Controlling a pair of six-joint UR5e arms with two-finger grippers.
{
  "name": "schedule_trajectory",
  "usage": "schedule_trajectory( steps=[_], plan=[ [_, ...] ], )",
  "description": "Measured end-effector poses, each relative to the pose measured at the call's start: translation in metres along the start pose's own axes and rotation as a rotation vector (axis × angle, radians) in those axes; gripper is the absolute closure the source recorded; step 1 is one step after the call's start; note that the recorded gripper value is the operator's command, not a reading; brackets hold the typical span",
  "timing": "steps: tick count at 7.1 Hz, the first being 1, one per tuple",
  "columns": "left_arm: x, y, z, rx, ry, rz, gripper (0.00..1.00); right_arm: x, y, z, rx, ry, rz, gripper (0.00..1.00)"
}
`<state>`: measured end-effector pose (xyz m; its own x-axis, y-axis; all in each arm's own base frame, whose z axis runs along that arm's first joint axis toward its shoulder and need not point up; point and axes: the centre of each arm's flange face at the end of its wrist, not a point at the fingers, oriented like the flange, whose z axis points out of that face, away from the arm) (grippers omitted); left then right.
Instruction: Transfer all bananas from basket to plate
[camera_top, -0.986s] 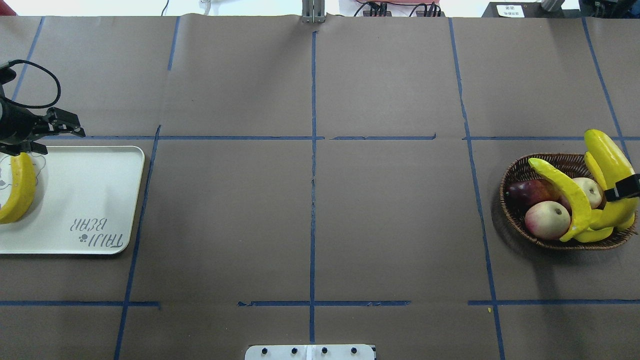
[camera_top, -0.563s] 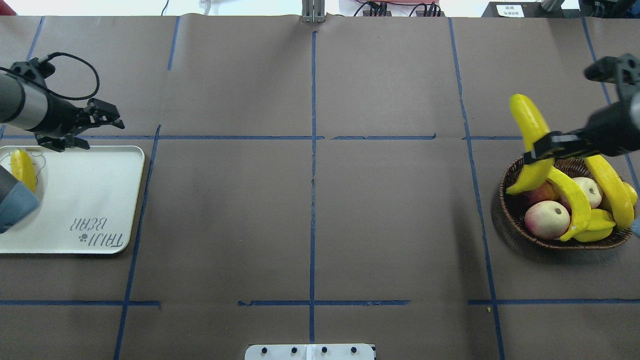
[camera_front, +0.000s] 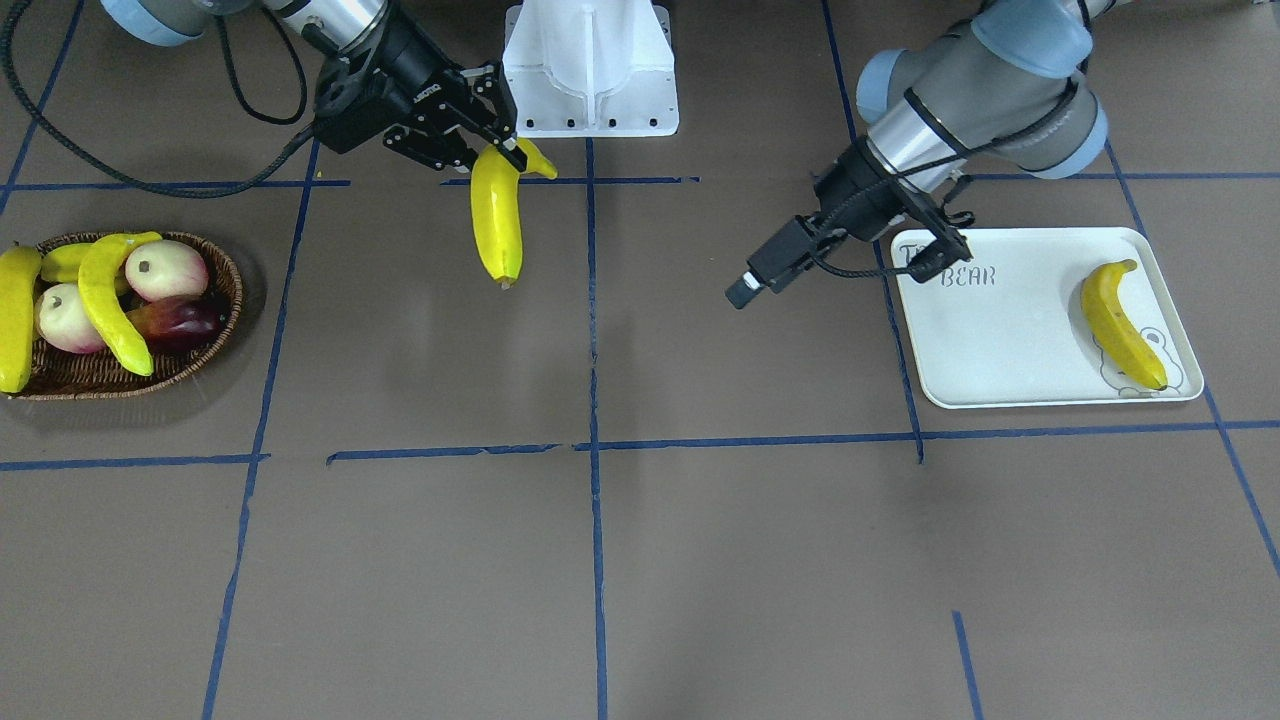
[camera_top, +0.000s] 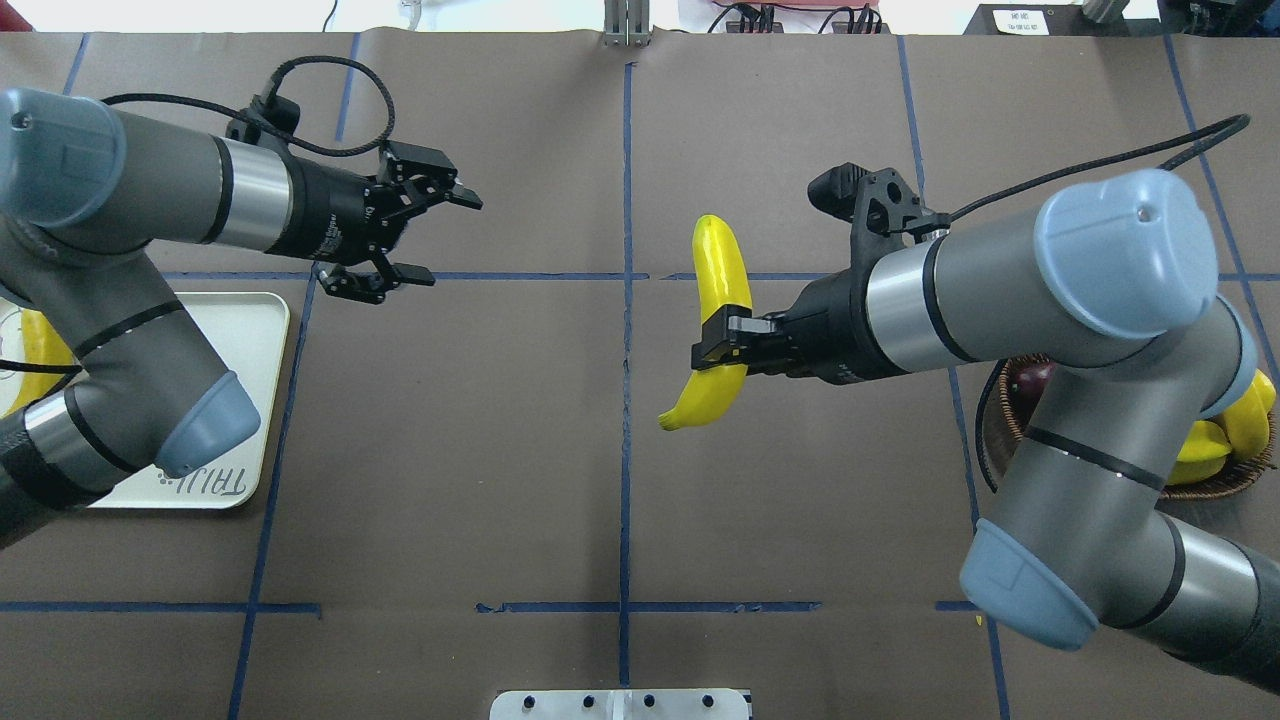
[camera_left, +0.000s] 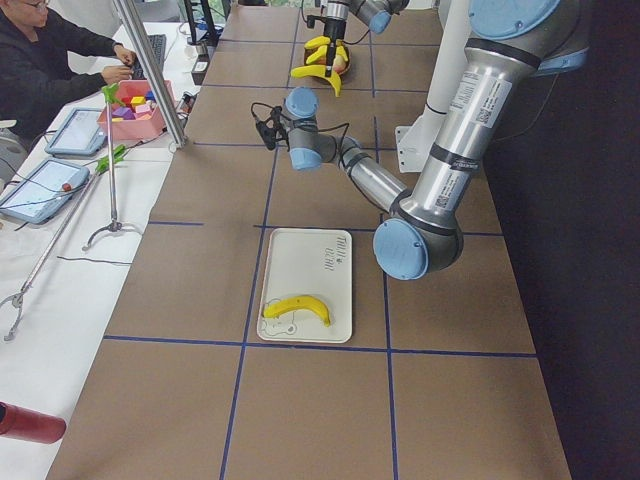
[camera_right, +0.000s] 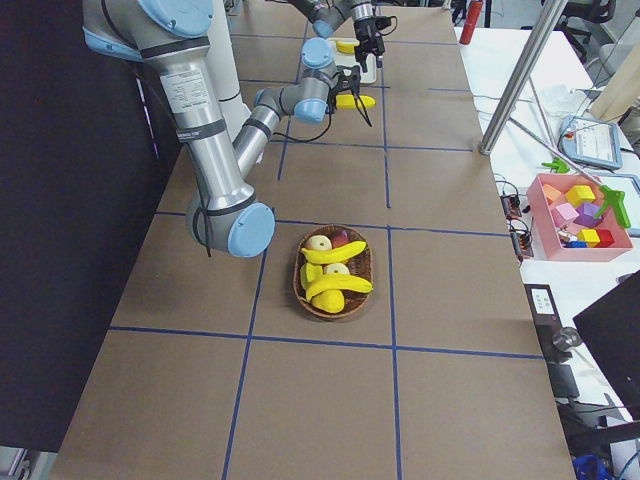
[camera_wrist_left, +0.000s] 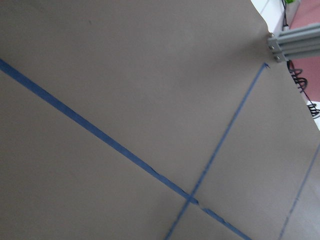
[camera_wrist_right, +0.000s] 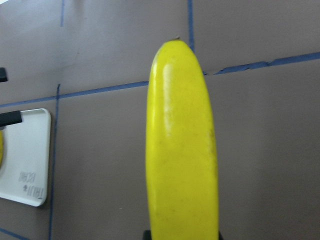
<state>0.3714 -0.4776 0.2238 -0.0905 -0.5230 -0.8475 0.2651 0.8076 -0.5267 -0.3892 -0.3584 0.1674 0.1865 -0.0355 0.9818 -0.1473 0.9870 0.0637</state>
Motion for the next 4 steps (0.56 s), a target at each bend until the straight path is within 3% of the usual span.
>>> schedule_trajectory(
  steps=[2,4],
  plan=[
    [0.022,0.038,0.010,-0.072,0.043,-0.023,0.02,-0.020,0.038,0.022,-0.002,-0.059,-0.012,0.98],
    [0.036,0.068,0.021,-0.123,0.057,-0.012,0.02,-0.031,0.055,0.032,-0.009,-0.079,-0.019,0.98]
  ],
)
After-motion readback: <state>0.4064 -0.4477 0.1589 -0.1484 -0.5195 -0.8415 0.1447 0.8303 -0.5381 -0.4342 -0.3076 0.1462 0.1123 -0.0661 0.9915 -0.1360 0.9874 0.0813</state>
